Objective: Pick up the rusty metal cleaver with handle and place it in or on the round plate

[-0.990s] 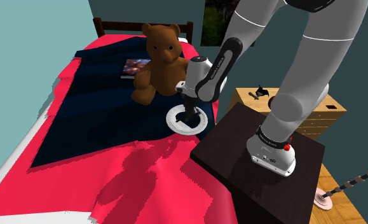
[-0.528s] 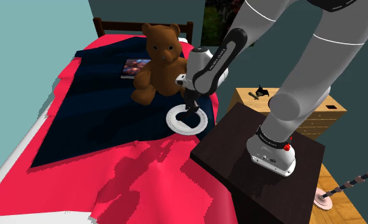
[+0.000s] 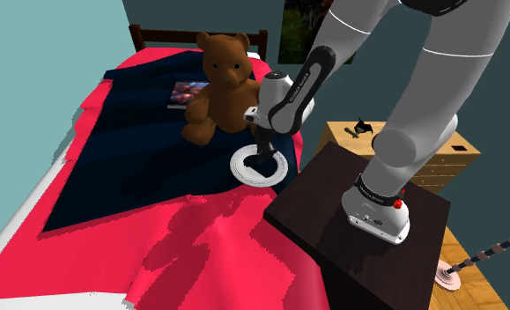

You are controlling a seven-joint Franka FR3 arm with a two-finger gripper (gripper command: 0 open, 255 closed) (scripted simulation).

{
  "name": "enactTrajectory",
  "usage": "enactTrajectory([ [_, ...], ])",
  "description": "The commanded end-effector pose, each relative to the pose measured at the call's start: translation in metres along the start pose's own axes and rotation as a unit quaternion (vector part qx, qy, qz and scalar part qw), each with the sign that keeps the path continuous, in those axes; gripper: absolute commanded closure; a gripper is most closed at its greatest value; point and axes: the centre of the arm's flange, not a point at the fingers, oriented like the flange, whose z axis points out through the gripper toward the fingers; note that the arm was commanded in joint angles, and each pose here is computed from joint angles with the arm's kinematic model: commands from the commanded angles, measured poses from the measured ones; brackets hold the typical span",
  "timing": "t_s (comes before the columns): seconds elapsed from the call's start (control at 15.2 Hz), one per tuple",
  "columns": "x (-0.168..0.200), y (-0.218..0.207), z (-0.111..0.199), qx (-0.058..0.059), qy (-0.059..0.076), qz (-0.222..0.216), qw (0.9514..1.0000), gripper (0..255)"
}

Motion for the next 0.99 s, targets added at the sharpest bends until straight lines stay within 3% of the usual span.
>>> enactTrajectory([
  [0.0,0.002,0.000,0.011,0.000,0.000,-0.001,1.0000,255],
  [0.4,0.000,0.000,0.043,0.000,0.000,-0.001,1.0000,255],
  [0.92,0.000,0.000,0.043,0.000,0.000,-0.001,1.0000,255],
])
